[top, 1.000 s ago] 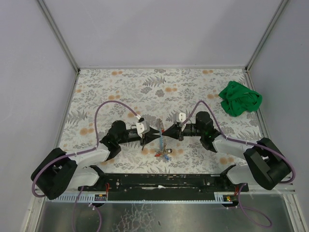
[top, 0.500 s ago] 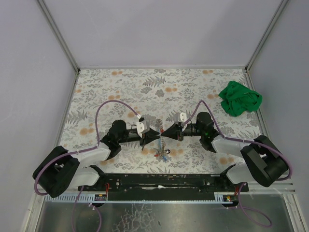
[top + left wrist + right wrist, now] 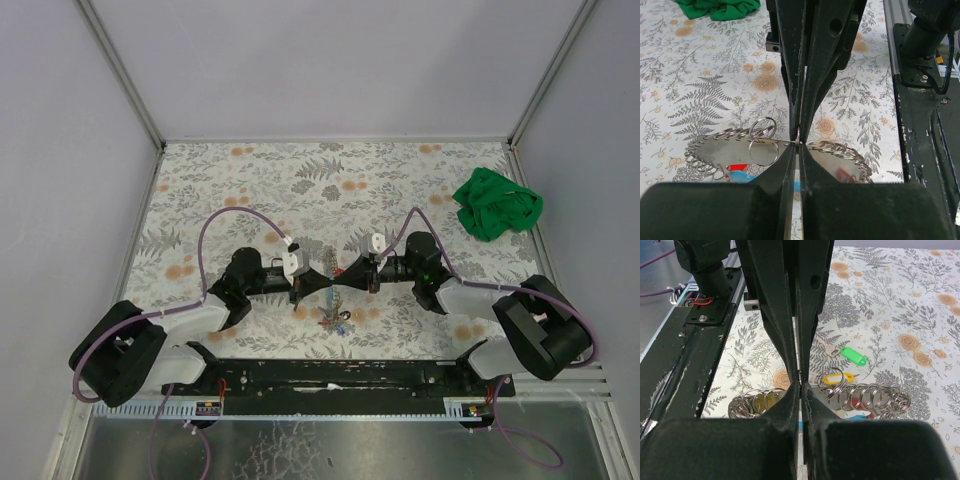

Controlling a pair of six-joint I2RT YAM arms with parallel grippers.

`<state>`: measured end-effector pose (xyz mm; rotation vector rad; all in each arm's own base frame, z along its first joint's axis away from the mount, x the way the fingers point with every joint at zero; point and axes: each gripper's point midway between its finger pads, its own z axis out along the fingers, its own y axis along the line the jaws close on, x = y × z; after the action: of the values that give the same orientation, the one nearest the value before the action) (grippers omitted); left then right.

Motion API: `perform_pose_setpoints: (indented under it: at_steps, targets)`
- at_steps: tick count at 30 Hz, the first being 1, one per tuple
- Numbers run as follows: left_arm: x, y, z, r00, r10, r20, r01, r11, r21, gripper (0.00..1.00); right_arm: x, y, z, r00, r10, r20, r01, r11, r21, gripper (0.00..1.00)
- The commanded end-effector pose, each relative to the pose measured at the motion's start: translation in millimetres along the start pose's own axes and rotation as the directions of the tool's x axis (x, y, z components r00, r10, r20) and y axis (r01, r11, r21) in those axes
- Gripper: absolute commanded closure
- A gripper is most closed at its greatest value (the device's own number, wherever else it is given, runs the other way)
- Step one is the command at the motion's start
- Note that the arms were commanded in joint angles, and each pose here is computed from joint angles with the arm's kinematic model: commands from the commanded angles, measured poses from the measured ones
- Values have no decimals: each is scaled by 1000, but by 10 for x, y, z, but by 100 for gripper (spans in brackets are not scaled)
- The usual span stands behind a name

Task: Put the keys on the keyring

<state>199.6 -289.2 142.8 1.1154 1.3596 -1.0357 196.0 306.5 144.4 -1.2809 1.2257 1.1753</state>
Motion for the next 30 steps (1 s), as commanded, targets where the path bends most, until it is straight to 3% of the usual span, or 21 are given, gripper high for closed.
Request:
perform_pose_setpoints:
  at_steps: [1,15,21,23,30]
  targets:
    - [-225,64,52,996,72,53,-73,997,13,100,-254,-15,36,995,-81,65,84,996,-37,96]
    - [-71,115,22,972,224,-71,-226,974,-25,100,-459,-398,-299,998,-40,-55,55,943,327,55]
    - [-89,33,44,955,288,-73,-289,957,-6,100,-487,-461,-195,996,82,-29,-68,945,319,37]
    - [-103,33,41,949,306,-75,-308,951,-13,100,-446,-485,-150,992,120,-30,-104,944,313,1]
    - [-130,22,38,927,366,-80,-369,929,-34,100,-253,-474,-66,979,196,-61,-169,936,309,1]
